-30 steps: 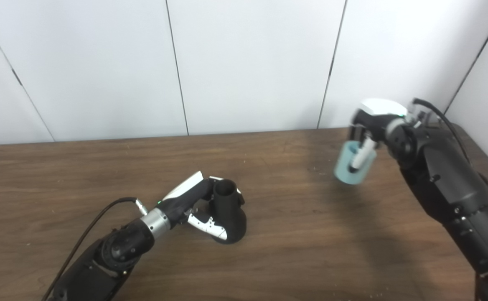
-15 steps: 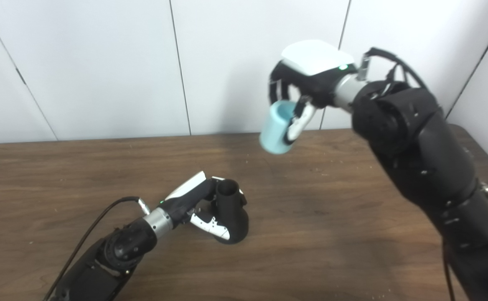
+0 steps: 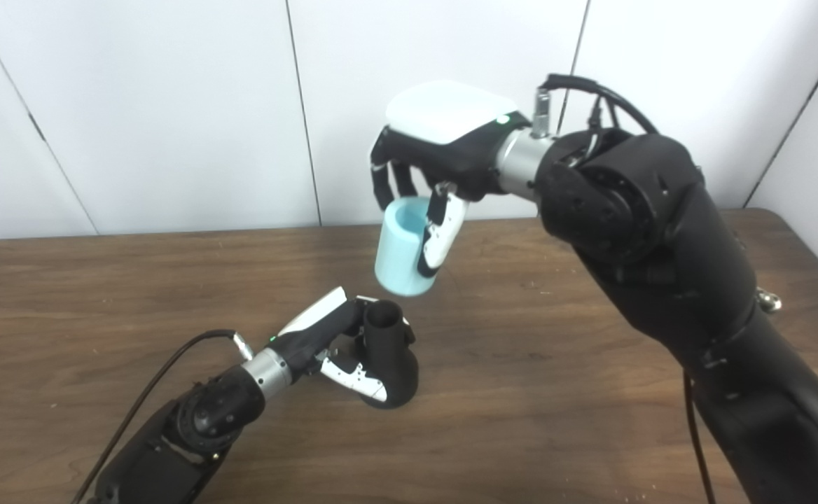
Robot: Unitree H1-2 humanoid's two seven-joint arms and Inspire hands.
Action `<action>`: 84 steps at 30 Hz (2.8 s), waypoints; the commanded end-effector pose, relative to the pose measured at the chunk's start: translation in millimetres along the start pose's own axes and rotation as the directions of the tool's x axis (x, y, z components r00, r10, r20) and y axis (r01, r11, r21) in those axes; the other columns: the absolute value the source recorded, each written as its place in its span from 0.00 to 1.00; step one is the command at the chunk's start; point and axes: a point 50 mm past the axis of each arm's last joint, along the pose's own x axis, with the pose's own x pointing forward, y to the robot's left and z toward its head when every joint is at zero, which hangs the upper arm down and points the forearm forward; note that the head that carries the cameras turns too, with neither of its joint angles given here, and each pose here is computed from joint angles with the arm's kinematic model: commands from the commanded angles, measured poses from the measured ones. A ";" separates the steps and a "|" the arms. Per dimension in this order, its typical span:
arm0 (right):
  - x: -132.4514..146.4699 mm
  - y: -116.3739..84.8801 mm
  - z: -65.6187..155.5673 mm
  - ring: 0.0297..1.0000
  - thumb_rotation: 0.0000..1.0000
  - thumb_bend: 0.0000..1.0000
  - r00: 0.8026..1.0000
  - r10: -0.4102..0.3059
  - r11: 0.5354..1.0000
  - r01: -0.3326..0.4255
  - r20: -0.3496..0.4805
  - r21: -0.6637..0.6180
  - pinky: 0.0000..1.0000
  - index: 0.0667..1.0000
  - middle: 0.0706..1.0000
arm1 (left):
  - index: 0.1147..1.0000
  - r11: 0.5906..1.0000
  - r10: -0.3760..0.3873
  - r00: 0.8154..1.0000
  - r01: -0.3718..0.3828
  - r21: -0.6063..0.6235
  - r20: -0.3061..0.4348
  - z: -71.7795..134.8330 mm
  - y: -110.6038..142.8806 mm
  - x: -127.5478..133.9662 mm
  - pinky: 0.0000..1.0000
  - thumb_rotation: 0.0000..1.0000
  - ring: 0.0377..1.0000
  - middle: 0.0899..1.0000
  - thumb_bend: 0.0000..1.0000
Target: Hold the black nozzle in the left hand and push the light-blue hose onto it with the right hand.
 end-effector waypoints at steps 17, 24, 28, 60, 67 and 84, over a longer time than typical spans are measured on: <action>1.5 -19.0 17.9 0.19 0.00 0.52 0.999 0.020 0.999 -0.018 0.046 -0.037 0.11 0.48 0.35 | 0.43 0.985 -0.172 0.965 0.173 -0.013 -0.199 -34.0 -43.6 -17.5 0.42 0.08 0.49 0.51 0.51; 5.5 -6.6 17.0 0.24 0.00 0.52 0.998 0.005 1.000 -0.007 0.068 0.030 0.16 0.48 0.38 | 0.43 0.984 -0.173 0.965 0.177 0.001 -0.197 -32.8 -42.9 -17.6 0.43 0.08 0.49 0.51 0.51; 7.1 -0.9 16.4 0.26 0.00 0.52 0.997 -0.032 0.998 0.027 0.076 0.062 0.18 0.48 0.40 | 0.43 0.984 -0.174 0.965 0.178 0.005 -0.195 -33.0 -42.2 -17.8 0.43 0.08 0.50 0.51 0.51; 12.8 9.4 21.0 0.19 0.00 0.53 0.999 -0.036 0.999 0.036 0.003 0.026 0.12 0.45 0.42 | 0.43 0.981 -0.191 0.961 0.189 -0.029 -0.201 -32.7 -44.0 -19.2 0.41 0.08 0.48 0.50 0.51; 13.3 -4.0 25.1 0.16 0.00 0.53 1.000 -0.009 1.000 0.009 -0.006 -0.003 0.09 0.44 0.43 | 0.43 0.981 -0.192 0.961 0.190 -0.027 -0.201 -32.9 -44.0 -18.7 0.40 0.08 0.47 0.50 0.51; 14.1 -10.5 27.7 0.16 0.00 0.52 0.994 -0.101 0.995 0.100 0.046 0.011 0.10 0.47 0.37 | 0.43 0.981 -0.194 0.959 0.191 -0.032 -0.207 -34.0 -47.5 -18.3 0.35 0.08 0.41 0.45 0.51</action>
